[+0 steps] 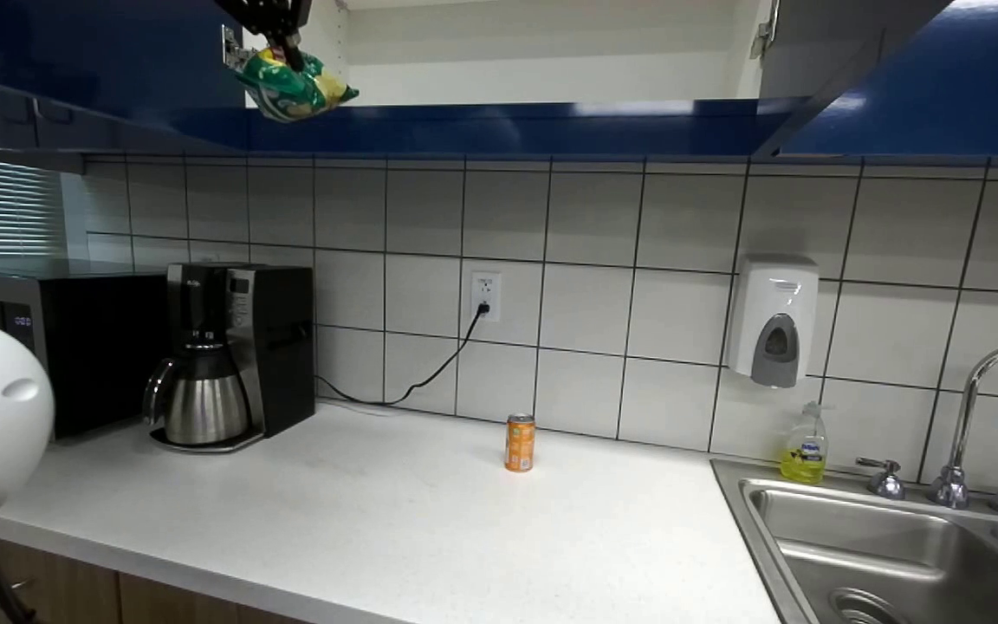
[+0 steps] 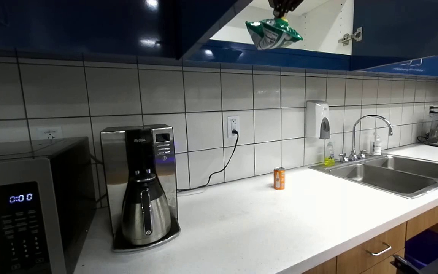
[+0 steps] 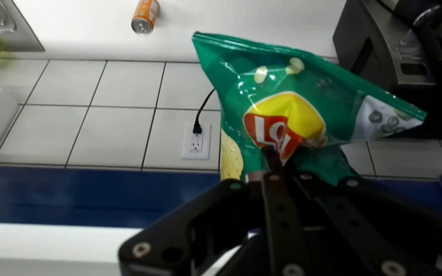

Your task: Pick up the green lays packet and put inside the bottom compartment of the blue cabinet

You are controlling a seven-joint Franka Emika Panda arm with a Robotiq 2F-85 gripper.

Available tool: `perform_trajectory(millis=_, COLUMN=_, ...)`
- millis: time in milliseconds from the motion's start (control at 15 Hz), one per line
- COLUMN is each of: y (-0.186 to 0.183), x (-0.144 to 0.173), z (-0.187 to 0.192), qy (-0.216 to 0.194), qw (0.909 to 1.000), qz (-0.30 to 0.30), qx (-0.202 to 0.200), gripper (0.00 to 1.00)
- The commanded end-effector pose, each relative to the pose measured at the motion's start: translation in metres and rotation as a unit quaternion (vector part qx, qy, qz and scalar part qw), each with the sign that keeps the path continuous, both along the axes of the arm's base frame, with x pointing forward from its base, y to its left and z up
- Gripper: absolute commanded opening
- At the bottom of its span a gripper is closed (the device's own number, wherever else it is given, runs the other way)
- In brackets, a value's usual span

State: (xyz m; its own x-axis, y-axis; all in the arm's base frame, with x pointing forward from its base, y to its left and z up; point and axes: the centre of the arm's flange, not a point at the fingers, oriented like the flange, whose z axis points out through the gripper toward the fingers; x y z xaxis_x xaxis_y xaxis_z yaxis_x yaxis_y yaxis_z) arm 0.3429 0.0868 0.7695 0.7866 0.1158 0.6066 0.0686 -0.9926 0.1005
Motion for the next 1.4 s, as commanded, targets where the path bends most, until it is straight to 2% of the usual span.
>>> perform_trajectory(millis=0, y=0.017, x=0.018, z=0.058, qy=-0.043, qw=0.999, qz=-0.008, qx=-0.006, gripper=0.0)
perform_trajectory(millis=267, y=0.015, x=0.037, z=0.089, qy=-0.071, qw=0.9973, qz=-0.018, qx=-0.003, gripper=0.0)
perform_trajectory(millis=667, y=-0.003, x=0.092, z=0.11, qy=-0.088, qw=0.9952, qz=-0.042, qx=-0.003, gripper=0.0)
perform_trajectory(millis=1333, y=-0.034, x=0.183, z=0.084, qy=-0.069, qw=0.9932, qz=-0.094, qx=-0.012, gripper=0.0)
